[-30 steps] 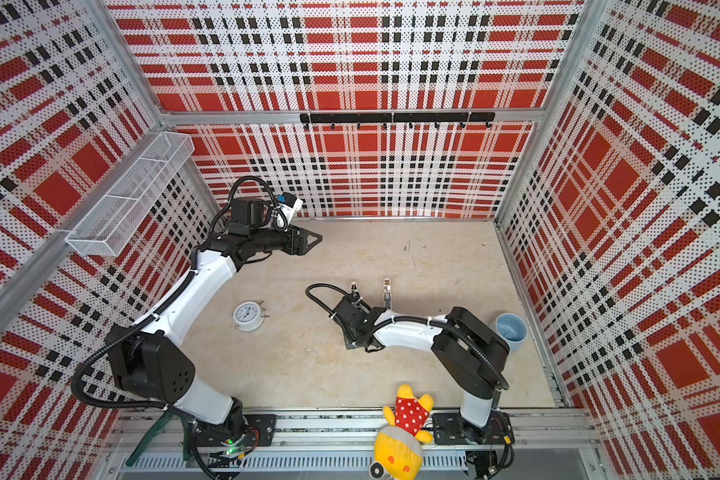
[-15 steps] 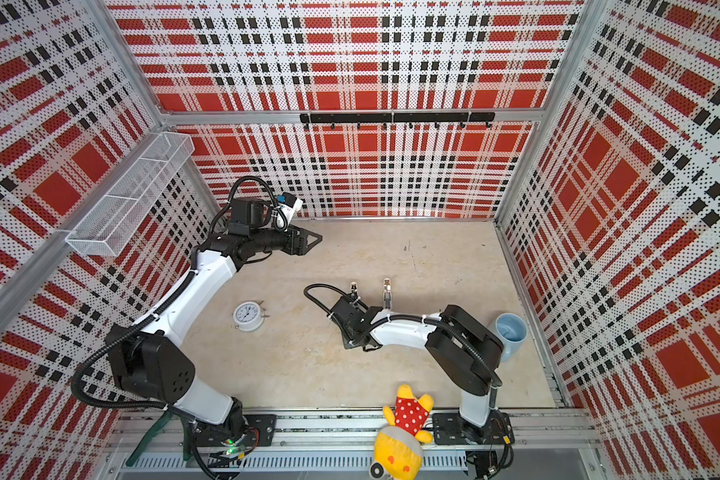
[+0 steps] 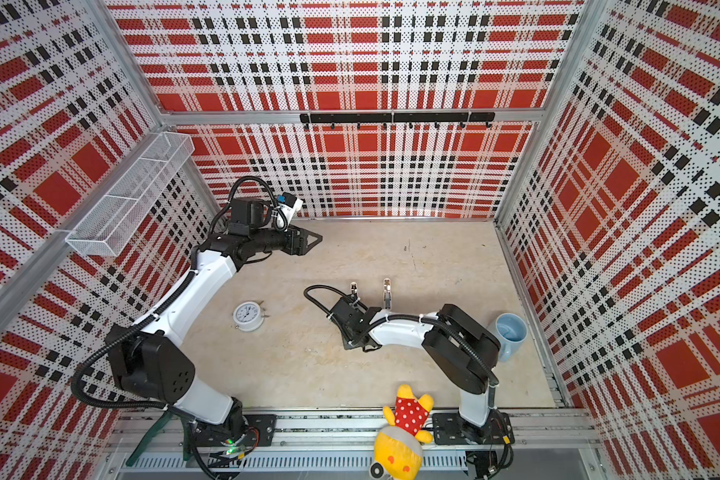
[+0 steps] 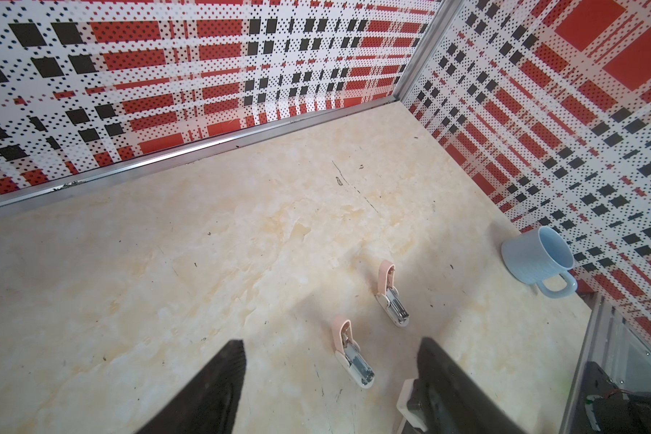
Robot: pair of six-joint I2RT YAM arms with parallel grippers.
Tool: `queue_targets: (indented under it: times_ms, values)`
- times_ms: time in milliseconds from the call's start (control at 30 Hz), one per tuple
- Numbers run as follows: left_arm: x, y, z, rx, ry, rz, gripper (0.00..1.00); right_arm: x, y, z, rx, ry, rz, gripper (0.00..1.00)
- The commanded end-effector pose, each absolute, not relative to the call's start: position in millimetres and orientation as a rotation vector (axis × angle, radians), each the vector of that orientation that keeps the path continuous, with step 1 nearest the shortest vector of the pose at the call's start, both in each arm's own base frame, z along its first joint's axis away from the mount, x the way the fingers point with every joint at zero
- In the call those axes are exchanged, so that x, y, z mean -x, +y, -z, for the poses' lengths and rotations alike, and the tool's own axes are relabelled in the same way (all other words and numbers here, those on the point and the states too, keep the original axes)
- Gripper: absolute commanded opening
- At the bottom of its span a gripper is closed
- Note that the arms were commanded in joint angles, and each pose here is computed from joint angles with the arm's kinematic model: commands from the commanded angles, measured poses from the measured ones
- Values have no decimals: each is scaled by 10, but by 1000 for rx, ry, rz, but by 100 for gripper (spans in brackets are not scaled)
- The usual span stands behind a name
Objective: Load the staples into the stapler
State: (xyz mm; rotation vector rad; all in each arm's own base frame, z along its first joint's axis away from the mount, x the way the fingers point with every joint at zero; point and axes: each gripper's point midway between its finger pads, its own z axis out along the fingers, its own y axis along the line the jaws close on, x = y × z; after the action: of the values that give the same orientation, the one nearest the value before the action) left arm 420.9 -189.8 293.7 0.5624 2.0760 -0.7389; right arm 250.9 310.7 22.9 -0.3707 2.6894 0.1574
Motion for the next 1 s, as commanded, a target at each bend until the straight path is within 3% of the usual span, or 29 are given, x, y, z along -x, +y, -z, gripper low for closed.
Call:
queue_targets:
  times_ms: [0,533,967]
  values:
    - [-4166,-1877,-2991,-551,2065,752,75,-2539,3176,-218,346,2681,-180,22]
    - [-4169,-1893,-2994,-552,2063,767,75,-2571,3192,-157,359,2684,-148,22]
    - [-4155,-1901,-2964,-551,2068,779,75,-2552,3151,-135,358,2683,-144,15]
